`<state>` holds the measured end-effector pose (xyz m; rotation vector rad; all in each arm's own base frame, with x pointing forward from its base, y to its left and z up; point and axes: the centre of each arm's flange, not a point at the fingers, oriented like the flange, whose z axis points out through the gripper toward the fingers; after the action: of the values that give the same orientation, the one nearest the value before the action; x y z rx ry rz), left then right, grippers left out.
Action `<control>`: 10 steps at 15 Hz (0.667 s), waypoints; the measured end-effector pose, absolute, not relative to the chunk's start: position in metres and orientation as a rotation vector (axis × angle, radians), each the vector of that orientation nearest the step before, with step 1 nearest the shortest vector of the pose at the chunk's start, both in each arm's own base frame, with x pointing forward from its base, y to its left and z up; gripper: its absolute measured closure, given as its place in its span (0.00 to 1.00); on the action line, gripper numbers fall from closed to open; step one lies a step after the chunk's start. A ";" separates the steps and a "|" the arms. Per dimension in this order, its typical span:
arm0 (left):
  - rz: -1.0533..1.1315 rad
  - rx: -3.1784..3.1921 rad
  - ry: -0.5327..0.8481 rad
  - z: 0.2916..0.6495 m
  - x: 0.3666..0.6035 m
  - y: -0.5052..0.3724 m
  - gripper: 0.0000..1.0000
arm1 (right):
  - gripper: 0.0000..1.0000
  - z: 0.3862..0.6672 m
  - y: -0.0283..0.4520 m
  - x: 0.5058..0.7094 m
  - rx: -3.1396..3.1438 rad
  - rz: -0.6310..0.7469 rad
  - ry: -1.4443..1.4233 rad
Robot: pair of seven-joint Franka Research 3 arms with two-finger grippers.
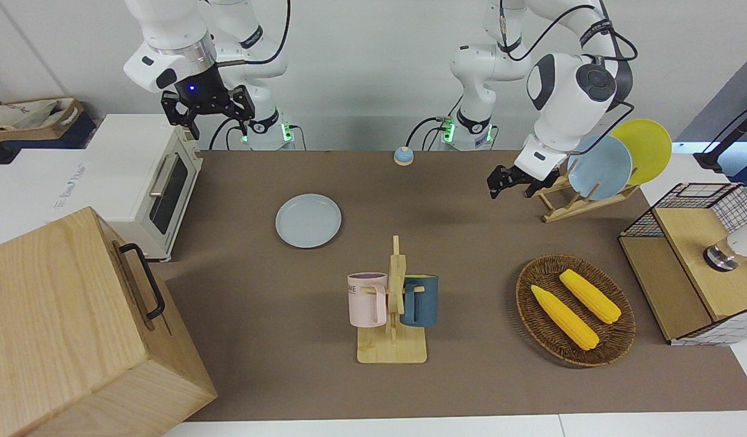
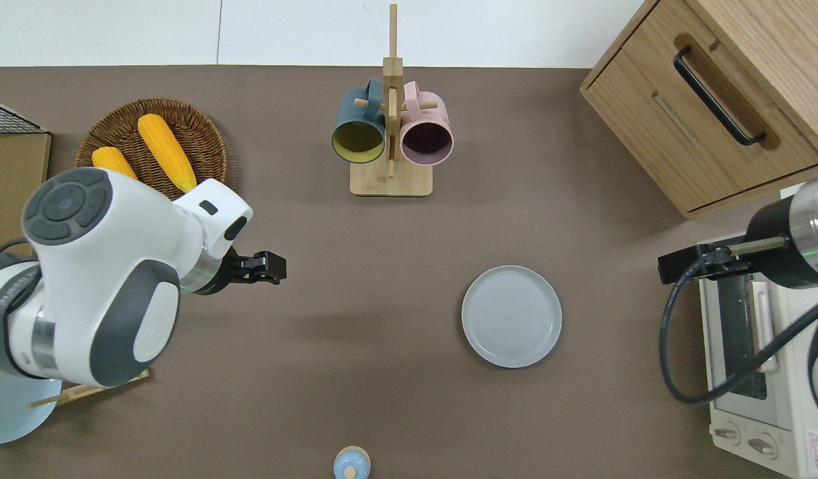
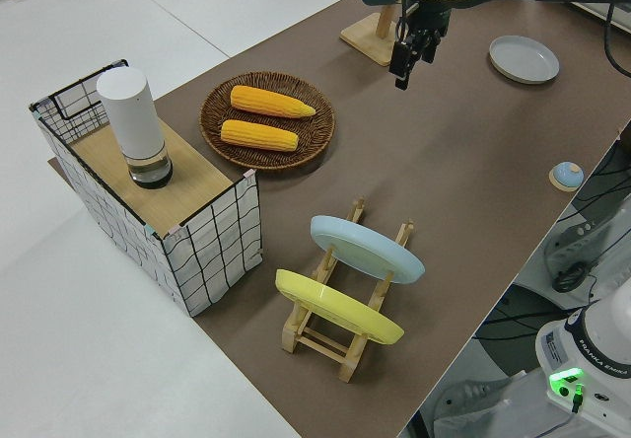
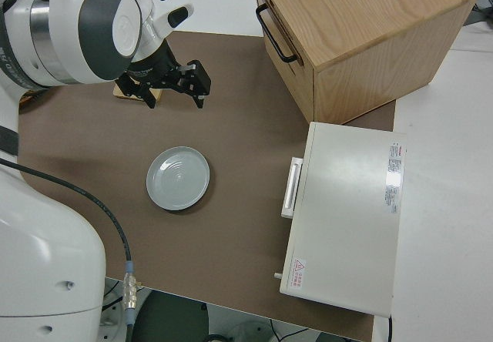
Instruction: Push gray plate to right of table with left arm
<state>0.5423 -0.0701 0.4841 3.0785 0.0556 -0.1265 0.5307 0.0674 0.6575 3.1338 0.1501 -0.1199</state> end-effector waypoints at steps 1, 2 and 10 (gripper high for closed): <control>-0.121 3.093 0.050 0.485 0.542 -0.068 0.00 | 0.01 0.657 0.067 0.531 3.134 -0.120 0.150; -0.118 3.104 0.044 0.487 0.542 -0.067 0.00 | 0.01 0.657 0.067 0.531 3.134 -0.120 0.150; -0.067 3.121 -0.007 0.523 0.546 -0.056 0.00 | 0.01 0.657 0.067 0.531 3.134 -0.120 0.150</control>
<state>0.5463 -0.0560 0.5231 3.1211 -0.0071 -0.0671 0.5307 0.0674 0.6575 3.1338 0.1501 -0.1199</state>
